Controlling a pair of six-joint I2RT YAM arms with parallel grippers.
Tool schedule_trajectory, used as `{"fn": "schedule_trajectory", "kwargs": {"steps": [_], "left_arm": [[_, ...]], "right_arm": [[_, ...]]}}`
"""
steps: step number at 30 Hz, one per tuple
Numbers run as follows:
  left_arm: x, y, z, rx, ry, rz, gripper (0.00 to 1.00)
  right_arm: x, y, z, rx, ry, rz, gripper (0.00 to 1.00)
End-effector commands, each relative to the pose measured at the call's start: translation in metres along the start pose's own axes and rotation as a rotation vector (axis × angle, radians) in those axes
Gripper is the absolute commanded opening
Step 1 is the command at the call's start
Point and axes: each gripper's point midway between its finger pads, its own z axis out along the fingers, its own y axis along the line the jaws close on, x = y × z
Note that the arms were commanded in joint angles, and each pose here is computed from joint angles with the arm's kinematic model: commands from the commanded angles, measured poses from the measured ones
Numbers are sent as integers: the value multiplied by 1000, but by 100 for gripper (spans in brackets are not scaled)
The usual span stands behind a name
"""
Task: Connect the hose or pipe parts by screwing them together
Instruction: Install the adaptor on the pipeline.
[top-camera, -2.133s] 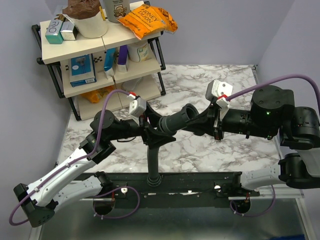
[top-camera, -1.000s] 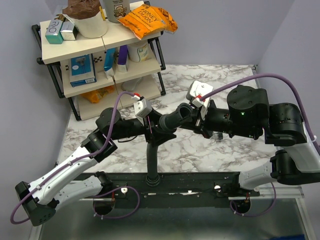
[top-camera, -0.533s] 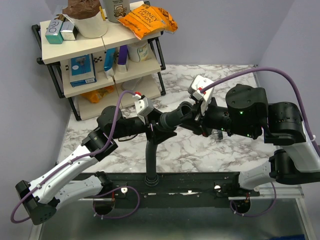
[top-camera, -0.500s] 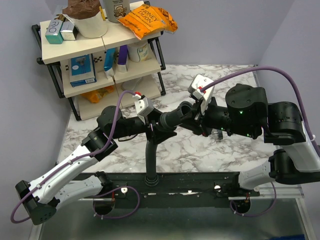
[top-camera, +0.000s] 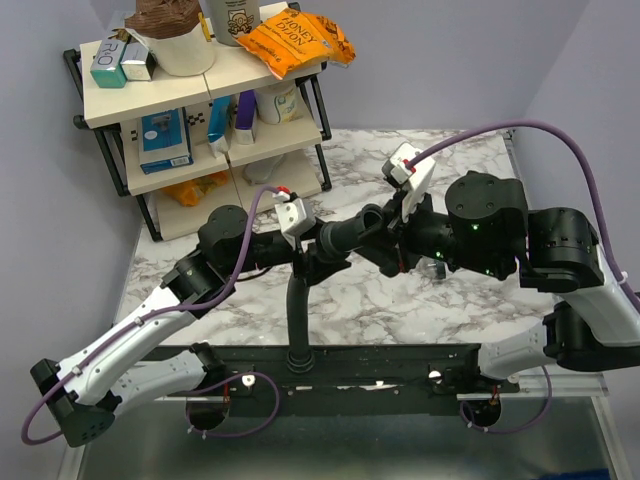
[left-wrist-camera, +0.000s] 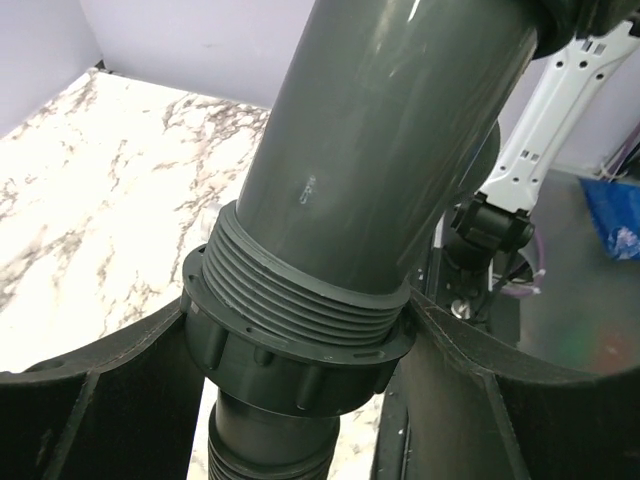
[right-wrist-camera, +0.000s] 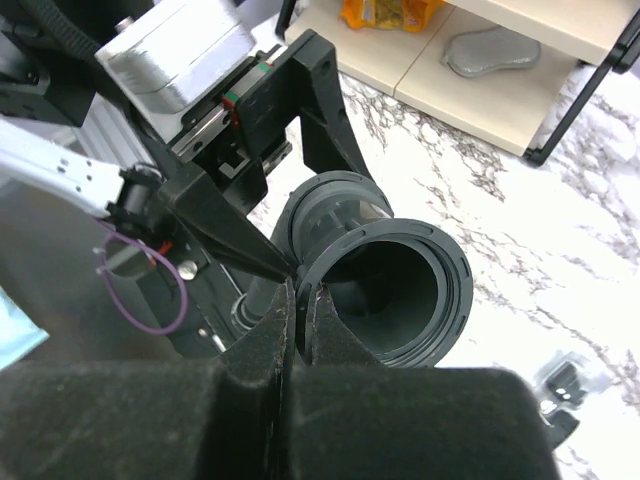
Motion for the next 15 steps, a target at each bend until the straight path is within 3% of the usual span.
{"fn": "schedule_trajectory", "kwargs": {"steps": [1,8,15], "left_arm": [[-102,-19,-12,52,-273,281,0],[-134,-25,-12,77,-286,406,0],[-128,-22,-10,75,-237,578,0]], "right_arm": [[18,7,16,-9,67,94,1],[6,12,8,-62,12,148,1],[5,15,11,-72,12,171,1]]}}
